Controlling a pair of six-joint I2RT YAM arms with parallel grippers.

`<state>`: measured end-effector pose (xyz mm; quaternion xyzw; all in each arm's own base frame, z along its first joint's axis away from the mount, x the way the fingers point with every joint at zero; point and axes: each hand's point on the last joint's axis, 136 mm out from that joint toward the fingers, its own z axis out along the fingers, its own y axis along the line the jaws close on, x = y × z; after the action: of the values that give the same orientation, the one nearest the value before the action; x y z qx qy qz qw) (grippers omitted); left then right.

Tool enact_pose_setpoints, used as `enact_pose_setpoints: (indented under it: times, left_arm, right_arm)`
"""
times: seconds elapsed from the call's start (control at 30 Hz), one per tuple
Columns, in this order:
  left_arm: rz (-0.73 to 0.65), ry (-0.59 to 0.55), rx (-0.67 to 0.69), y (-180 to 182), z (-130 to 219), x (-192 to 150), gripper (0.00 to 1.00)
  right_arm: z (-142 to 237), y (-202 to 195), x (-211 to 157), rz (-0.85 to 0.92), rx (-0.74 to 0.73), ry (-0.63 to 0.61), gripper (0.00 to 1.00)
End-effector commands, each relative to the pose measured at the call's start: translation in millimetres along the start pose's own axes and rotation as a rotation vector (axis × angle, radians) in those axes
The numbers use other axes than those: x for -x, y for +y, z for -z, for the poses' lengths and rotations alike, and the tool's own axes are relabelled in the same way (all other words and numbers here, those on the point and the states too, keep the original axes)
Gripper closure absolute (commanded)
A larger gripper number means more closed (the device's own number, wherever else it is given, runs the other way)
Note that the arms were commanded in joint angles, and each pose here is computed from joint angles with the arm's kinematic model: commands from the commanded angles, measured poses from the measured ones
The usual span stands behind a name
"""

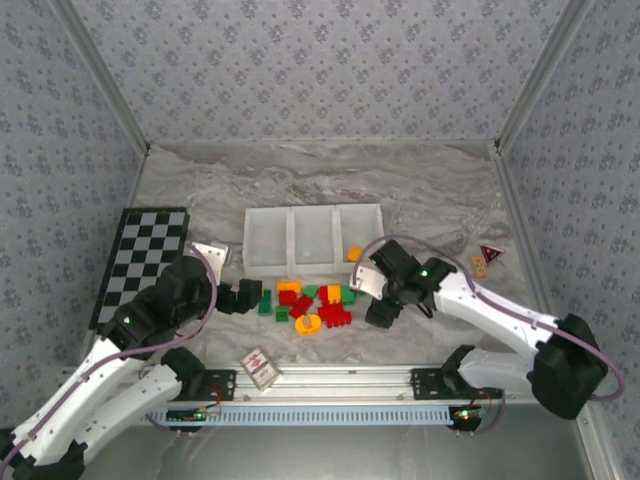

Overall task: Sort the legos into containers by color
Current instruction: Pick up the lego from the center of the table.

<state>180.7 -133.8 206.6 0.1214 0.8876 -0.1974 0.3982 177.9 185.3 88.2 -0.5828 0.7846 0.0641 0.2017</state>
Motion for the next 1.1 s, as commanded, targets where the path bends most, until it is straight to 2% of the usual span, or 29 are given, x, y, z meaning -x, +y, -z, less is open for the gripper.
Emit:
enact_pose_setpoints:
  times: [0.0, 0.2, 0.37, 0.67, 1.07]
  left_arm:
    - [0.008, -0.008, 0.001, -0.2, 2.4, 1.4, 0.00]
    - [0.008, -0.016, -0.003, -0.5, 4.1, 2.4, 0.00]
    - [0.008, -0.024, -0.008, -0.9, 6.1, 3.0, 0.00]
    - [0.004, -0.030, -0.018, -2.9, 7.5, 3.3, 0.00]
    - [0.001, -0.041, -0.025, -3.8, 9.7, 3.8, 0.00]
  right_arm:
    - [6.8, -4.6, 24.5, 0.171, -0.058, -0.157, 0.19]
    - [-2.6, -5.4, 33.3, 0.243, -0.048, -0.175, 0.19]
    - [-18.0, -5.5, 28.3, 0.276, -0.001, -0.129, 0.21]
    - [-35.0, -16.0, 33.8, 0.301, -0.010, -0.115, 0.24]
    - [-54.9, -30.2, 34.1, 0.329, 0.019, -0.085, 0.33]
